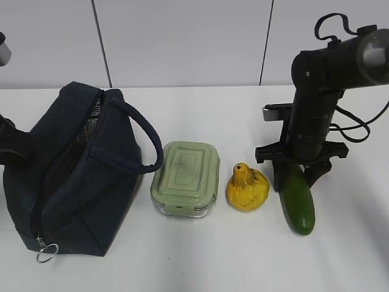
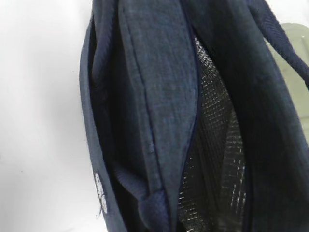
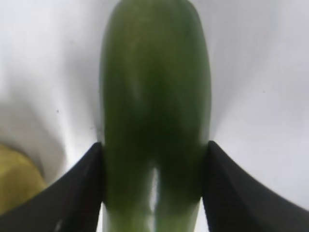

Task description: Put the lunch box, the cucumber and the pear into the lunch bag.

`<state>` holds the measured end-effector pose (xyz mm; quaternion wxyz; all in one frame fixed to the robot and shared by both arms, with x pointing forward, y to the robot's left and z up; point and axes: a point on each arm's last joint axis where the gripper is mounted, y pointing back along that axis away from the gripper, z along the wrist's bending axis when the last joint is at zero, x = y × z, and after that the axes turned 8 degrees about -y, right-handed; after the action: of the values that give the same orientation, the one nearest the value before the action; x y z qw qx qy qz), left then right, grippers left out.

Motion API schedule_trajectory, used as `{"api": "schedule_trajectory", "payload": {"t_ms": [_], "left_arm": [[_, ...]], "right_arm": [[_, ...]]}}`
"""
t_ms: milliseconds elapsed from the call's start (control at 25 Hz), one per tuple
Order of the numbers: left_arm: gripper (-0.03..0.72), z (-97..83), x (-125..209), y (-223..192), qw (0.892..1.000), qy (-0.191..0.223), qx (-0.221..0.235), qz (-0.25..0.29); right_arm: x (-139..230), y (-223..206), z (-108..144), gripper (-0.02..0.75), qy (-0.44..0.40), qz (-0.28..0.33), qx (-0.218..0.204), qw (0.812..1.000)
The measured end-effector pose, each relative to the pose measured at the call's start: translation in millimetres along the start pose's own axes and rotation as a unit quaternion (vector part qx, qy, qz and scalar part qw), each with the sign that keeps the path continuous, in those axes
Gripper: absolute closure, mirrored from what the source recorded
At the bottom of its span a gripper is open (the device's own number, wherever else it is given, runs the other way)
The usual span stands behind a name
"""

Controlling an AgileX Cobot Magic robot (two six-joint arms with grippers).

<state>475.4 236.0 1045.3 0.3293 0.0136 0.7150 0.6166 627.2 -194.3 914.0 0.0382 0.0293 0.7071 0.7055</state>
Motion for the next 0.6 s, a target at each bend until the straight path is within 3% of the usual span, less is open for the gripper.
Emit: {"api": "schedule_trajectory", "payload": {"t_ms": [200, 320, 440, 600], "left_arm": [[0.703, 0.0, 0, 0, 1.0, 0.0, 0.0, 0.0], [0.703, 0.0, 0, 0, 1.0, 0.0, 0.0, 0.0], [0.703, 0.1, 0, 0, 1.0, 0.0, 0.0, -0.001], [0.703, 0.3, -1, 0, 1.0, 0.0, -0.001, -0.003]], "right_arm": [[-14, 37, 5, 0.325, 0.023, -0.045, -0.013, 0.999], [-18, 94, 10, 0.325, 0.035, -0.115, -0.059, 0.991], [-7, 152, 29, 0.325, 0.068, -0.171, -0.158, 0.97], [22, 195, 87, 0.325, 0.166, -0.231, -0.293, 0.913]]}}
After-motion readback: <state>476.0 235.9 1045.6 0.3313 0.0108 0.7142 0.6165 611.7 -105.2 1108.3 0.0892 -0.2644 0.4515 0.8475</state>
